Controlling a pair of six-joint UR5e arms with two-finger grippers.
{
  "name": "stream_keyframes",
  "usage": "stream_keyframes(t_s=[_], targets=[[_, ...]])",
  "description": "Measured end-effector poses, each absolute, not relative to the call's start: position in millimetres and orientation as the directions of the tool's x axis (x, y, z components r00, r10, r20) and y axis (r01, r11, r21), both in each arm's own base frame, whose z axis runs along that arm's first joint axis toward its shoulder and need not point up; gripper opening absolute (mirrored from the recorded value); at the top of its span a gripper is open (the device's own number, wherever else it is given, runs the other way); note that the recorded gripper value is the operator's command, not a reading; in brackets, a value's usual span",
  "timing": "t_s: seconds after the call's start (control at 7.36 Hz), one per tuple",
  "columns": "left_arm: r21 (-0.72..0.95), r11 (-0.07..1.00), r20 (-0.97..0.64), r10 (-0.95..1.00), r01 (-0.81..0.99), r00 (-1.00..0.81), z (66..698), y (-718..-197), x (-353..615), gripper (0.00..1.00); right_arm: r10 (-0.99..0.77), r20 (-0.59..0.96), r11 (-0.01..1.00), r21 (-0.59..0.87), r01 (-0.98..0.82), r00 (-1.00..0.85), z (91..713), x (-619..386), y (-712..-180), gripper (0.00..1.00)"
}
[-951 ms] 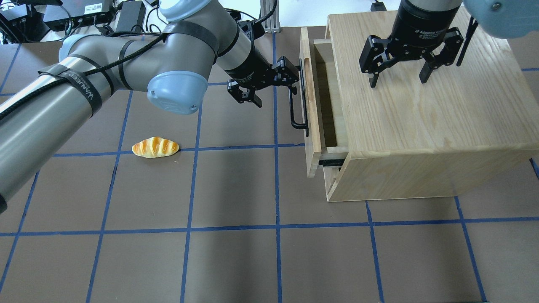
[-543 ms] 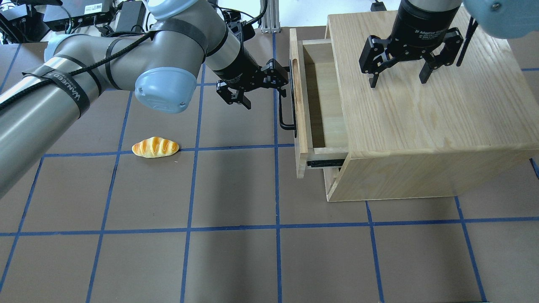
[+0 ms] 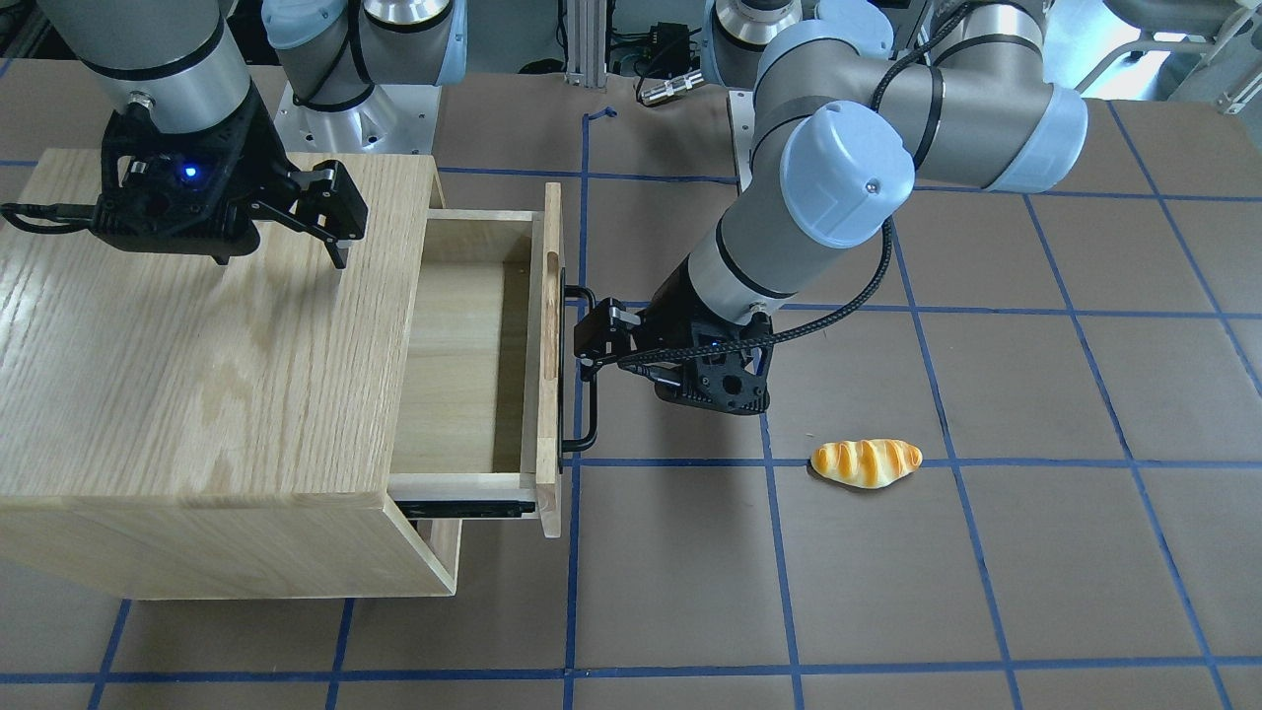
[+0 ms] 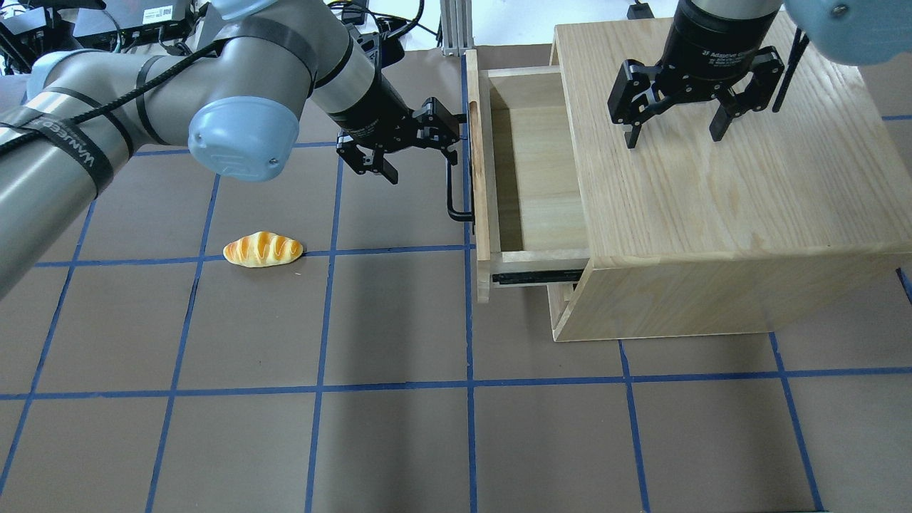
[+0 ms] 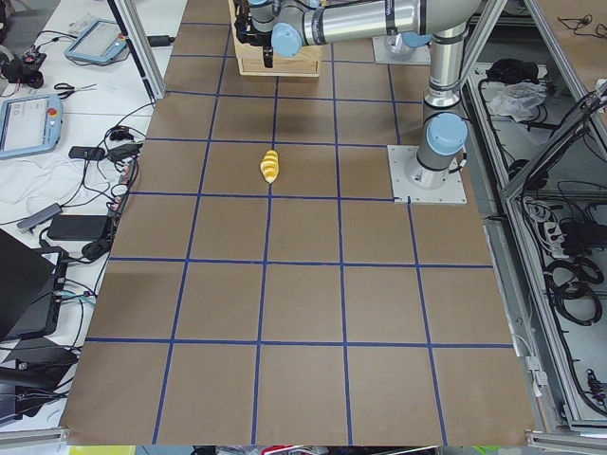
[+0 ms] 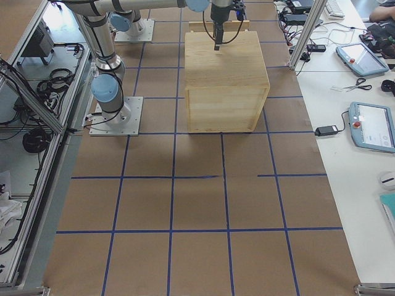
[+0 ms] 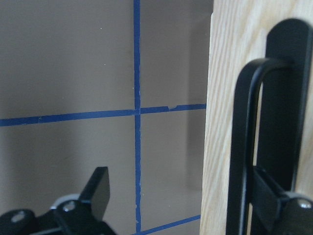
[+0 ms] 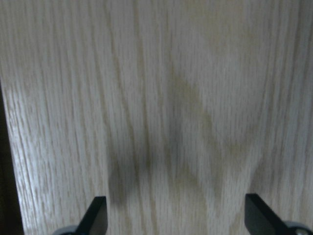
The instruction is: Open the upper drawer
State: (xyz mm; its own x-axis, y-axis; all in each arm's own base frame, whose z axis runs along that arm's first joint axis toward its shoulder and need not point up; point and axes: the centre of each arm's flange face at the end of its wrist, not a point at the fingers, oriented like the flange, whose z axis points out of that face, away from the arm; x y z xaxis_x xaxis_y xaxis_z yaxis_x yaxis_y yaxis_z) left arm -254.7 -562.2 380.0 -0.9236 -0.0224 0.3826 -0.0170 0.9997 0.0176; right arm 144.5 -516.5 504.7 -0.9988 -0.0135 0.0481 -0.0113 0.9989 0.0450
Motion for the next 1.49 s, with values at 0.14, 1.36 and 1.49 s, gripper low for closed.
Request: stream_keyframes(t_s=[0.14,1.36,1.49], targets=[[0.021,1.0,0.381,-0.021,-0.014,-0.924,382.6,-562.0,-247.4,1.0,-0.014,0.048,0.999,0.045,-0.011,-0.999,504.8,144.4,-516.5,1.0],[0.011,1.0,0.335,0.02,0.025,-0.942,389.3,-560.2,-216.0,1.0,-0.015,0.048,0.999,0.044,-0.012,-0.999,505.0,144.8,-516.5,1.0],[0.007,0.999,0.316,0.033,0.037,-0.948,399.6,-561.9,-189.9,1.0,-0.014,0.048,0.999,0.045,-0.012,-0.999,504.8,144.8,-516.5,1.0]])
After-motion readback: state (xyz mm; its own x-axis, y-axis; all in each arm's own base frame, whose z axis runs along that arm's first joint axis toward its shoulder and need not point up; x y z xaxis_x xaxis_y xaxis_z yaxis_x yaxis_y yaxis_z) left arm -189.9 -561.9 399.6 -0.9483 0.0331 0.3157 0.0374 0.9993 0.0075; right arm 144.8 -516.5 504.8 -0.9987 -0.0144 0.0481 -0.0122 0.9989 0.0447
